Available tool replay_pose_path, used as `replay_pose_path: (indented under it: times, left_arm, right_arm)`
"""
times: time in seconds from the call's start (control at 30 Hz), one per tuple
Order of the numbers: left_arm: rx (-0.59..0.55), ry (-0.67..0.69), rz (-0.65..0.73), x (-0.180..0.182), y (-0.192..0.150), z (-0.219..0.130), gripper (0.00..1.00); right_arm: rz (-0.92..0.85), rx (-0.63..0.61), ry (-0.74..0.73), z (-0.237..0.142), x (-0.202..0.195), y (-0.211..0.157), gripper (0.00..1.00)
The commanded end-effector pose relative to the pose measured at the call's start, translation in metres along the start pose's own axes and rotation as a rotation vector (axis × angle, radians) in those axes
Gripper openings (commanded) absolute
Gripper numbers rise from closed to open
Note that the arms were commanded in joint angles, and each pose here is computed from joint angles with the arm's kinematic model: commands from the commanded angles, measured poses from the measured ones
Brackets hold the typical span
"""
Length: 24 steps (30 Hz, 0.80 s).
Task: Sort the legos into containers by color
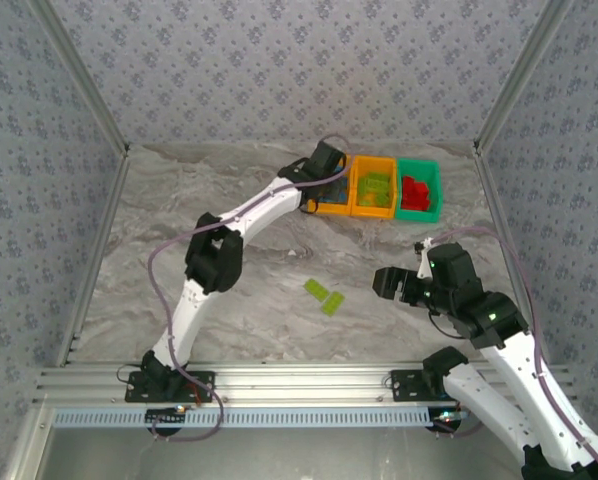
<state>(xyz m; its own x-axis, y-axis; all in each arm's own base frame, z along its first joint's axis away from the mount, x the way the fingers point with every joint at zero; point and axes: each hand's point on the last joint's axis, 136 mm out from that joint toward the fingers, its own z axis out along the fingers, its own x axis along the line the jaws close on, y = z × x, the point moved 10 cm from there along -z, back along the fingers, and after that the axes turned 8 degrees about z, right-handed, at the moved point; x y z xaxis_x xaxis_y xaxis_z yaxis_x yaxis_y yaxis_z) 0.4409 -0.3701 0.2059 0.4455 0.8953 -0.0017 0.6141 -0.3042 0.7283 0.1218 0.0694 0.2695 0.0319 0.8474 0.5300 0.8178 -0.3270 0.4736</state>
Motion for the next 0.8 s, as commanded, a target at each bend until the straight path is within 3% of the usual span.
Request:
replay_pose_path:
  times: [0.0,0.17,0.3,0.4,0.6,0.77]
  left_arm:
    - [-0.027,0.005,0.065,-0.005,0.022,-0.017,0.39]
    - [-0.074,-0.02,0.04,-0.006,0.035,-0.024,0.61]
    - [-0.09,-0.099,0.024,-0.008,0.045,-0.05,0.62]
    - [-0.185,-0.177,0.007,-0.007,0.047,-0.085,0.61]
    - [-0.323,-0.245,-0.078,0.017,-0.011,-0.177,0.63]
    - [-0.236,-0.195,0.0,0.02,-0.092,-0.245,0.73]
  right_arm:
    - [-0.031,-0.027,0.01,-0.005,0.006,0.006,0.92]
    - [-0.029,-0.008,0.012,-0.001,0.006,0.006,0.91]
    - [-0.023,-0.004,0.007,0.0,0.005,0.005,0.92]
    - [-0.019,-0.001,-0.001,0.001,0.004,0.005,0.92]
    - [0.022,0.05,0.022,0.009,0.003,-0.002,0.92]
    - [0.078,0.137,0.072,0.038,0.012,-0.022,0.9]
